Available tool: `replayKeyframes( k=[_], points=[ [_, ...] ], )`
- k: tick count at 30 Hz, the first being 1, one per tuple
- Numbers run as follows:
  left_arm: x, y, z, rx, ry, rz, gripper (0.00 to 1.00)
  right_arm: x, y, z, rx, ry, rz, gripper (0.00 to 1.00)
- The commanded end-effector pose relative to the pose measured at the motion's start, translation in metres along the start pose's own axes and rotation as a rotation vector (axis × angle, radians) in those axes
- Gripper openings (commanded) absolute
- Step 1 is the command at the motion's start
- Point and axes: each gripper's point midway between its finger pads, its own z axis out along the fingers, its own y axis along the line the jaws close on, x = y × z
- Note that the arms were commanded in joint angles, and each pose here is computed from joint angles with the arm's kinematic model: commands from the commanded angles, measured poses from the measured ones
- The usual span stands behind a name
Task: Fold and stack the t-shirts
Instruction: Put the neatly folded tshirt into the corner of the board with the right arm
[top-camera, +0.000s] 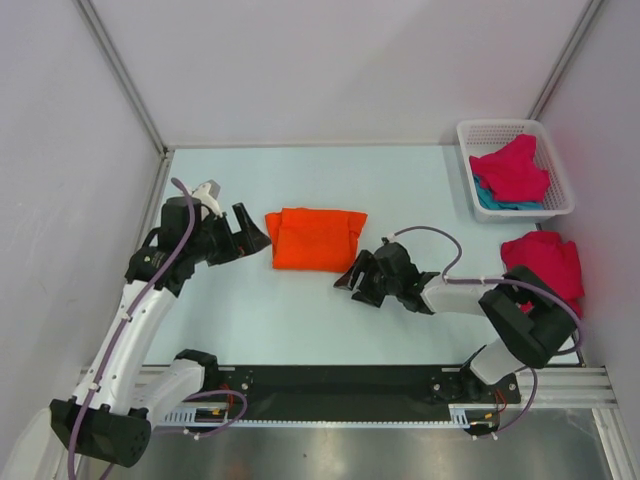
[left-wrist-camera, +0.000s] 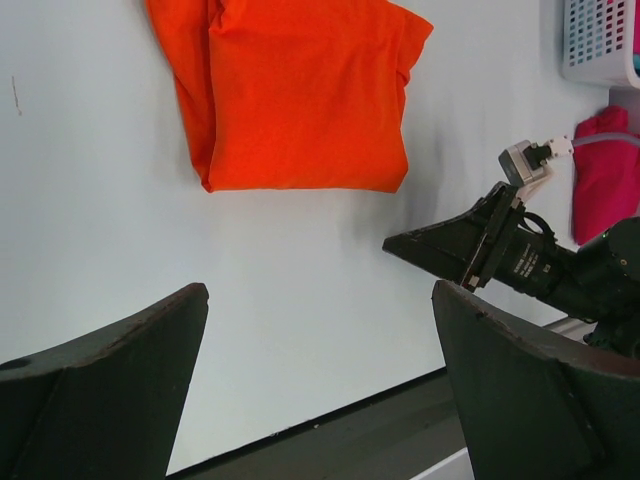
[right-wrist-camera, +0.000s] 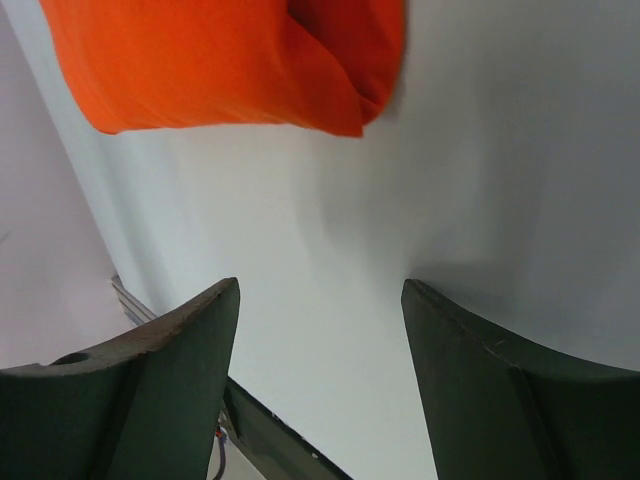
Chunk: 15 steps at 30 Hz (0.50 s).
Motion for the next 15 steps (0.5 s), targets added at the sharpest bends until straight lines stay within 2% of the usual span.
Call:
replayKeyframes(
  k=[1,4,9,15],
  points=[
    [-0.009,0.009,0.008,-0.026,-0.026,0.068,0.99,0.003,-0.023,0.022,0.069,0.003,0.006,0.73],
    [-0.009,0.016,0.011,-0.062,-0.019,0.083,1.00,-0.005,-0.015,0.034,0.085,0.002,-0.016,0.73],
    [-0.009,0.018,0.012,-0.074,0.003,0.100,1.00,-0.025,-0.011,0.033,0.125,-0.081,-0.028,0.73],
    [-0.012,0.017,0.011,-0.080,0.009,0.114,1.00,-0.056,-0.028,0.025,0.228,-0.183,-0.028,0.72]
  ],
)
